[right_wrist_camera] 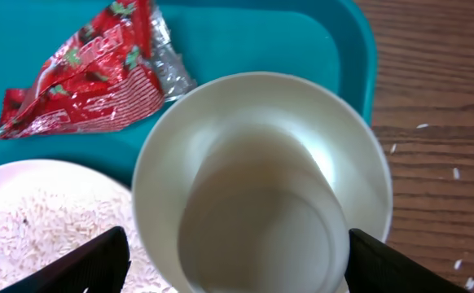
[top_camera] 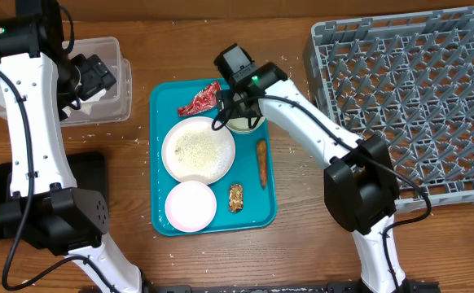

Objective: Sort waste into correct bins and load items into the dishwasher
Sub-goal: 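Grasp the white cup with the right gripper and lift it, then carry the white cup right over the grey dish rack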

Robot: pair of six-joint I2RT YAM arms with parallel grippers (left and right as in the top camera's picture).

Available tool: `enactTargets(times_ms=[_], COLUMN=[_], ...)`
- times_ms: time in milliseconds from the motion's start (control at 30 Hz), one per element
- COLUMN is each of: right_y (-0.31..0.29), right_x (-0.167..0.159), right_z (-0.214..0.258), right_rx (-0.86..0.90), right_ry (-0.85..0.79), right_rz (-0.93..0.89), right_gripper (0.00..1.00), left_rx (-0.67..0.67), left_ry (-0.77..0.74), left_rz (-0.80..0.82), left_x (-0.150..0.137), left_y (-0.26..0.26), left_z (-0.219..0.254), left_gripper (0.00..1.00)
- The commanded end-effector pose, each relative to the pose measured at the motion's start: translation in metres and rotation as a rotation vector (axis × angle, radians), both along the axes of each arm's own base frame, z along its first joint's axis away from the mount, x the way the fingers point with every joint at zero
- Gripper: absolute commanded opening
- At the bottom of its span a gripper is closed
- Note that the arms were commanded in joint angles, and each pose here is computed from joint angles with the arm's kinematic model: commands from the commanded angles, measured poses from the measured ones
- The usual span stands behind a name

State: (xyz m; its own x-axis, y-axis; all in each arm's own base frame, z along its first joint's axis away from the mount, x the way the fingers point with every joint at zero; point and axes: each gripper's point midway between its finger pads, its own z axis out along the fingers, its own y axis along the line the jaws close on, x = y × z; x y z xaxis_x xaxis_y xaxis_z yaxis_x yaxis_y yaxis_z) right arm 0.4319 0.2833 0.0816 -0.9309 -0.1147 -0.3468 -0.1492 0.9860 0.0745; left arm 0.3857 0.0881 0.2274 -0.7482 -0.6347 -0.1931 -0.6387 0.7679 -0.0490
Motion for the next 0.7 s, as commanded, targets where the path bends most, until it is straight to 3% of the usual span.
enactTargets(times_ms=[0, 333, 667], right_y=[0.003, -0.003, 0.002], right_x=[0.001, -0.001, 0.009], right_z=[-0.010, -0.029, -0.002], right_rx=[-0.006, -0.054, -0.019], right_ry=[0.009, 0.039, -0.011], right_rz=[-0.004, -0.011, -0.016], right_gripper=[0.85, 0.80, 0.49], left_rx=[0.016, 0.016, 0.016], left_ry=[-0.005, -0.005, -0.005], left_rz=[-0.017, -0.018, -0.018], left_x=[0.000, 0.000, 0.000], left_y=[0.002, 0.002, 0.002], left_z=[0.003, 0.003, 0.003], left_gripper=[1.00, 1.00, 1.00])
